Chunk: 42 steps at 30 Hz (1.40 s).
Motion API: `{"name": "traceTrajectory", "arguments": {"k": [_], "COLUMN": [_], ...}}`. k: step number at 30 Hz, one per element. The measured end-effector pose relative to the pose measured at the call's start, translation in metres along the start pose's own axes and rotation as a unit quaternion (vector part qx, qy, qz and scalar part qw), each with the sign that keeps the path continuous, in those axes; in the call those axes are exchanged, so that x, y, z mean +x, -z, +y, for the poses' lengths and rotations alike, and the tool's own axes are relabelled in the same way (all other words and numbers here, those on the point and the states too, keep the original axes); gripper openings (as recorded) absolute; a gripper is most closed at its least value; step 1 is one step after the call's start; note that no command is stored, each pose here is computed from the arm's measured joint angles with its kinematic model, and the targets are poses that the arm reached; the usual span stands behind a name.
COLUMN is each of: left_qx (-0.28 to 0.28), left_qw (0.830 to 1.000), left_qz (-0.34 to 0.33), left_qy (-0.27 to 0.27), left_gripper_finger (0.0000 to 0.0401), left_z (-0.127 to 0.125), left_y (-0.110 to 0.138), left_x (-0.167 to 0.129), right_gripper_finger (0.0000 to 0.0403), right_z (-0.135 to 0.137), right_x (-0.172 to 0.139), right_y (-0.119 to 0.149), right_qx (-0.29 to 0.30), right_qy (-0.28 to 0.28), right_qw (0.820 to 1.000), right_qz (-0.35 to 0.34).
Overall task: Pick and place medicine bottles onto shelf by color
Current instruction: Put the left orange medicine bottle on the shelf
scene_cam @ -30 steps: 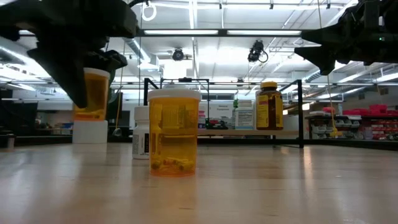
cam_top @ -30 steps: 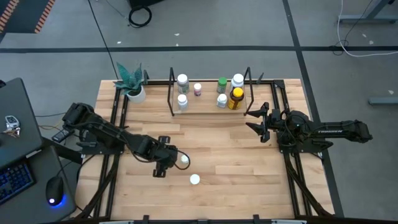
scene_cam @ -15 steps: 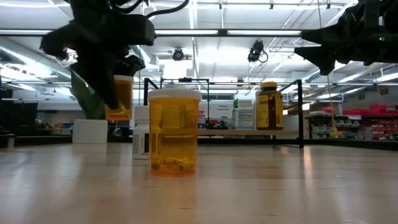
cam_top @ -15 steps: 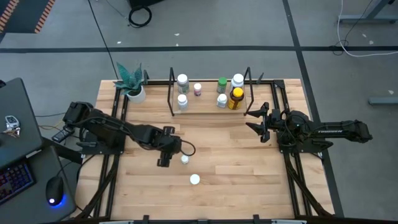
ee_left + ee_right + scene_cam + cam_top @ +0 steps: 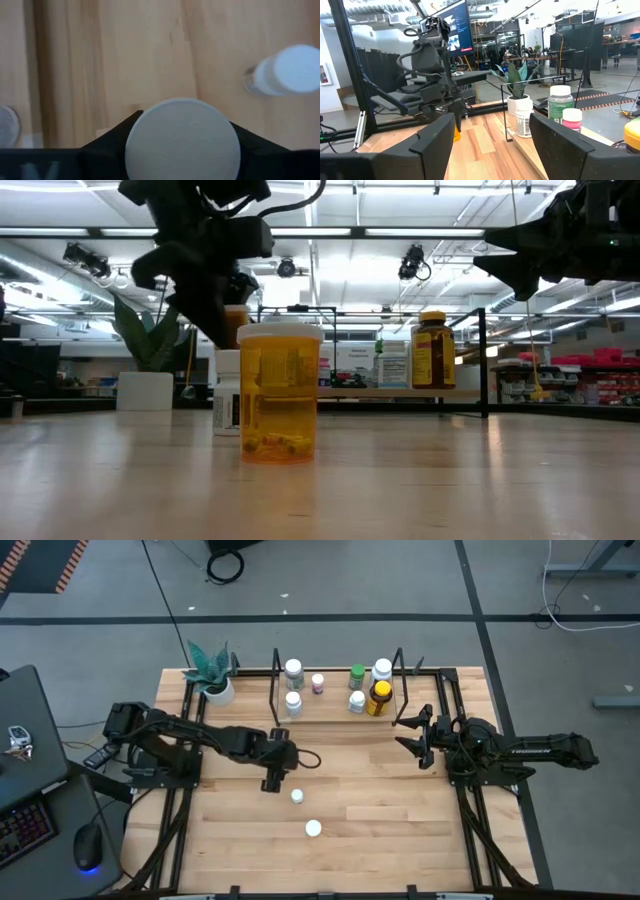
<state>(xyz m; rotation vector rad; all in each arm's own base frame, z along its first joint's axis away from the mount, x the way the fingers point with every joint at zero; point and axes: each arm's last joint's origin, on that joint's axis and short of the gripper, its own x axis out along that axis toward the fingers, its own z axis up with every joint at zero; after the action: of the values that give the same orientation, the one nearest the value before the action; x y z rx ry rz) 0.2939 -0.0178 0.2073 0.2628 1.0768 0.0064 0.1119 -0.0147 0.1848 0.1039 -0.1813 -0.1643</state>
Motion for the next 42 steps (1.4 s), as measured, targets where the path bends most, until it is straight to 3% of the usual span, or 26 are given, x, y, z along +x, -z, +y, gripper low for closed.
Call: {"name": "traceTrajectory", "arguments": {"k": [8,28,42], "left_qx": [-0.018,-0.043,-0.034], "left_qw": [0.999,0.98,0.976], "left_qz": [-0.048,-0.189,-0.197], "left_qy": [0.009,-0.053,-0.089], "left_gripper_finger": [0.0199,0.0201,0.0201], "left_z": [0.02,0.061,0.106], "left_y": [-0.006,-0.026,-0.057], "left_x": [0.003,-0.001,0.006], "right_gripper_finger": [0.0265,0.0265,0.0265], "right_z": [0.0,0.0,0.0], "right_x": [0.0,0.0,0.0], "right_y": [0.0,0.0,0.0], "right_qx": [0.0,0.0,0.0], "right_qy": [0.0,0.0,0.0], "right_qw": [1.0,1.0,1.0], "right_qz": [0.0,0.0,0.001]}}
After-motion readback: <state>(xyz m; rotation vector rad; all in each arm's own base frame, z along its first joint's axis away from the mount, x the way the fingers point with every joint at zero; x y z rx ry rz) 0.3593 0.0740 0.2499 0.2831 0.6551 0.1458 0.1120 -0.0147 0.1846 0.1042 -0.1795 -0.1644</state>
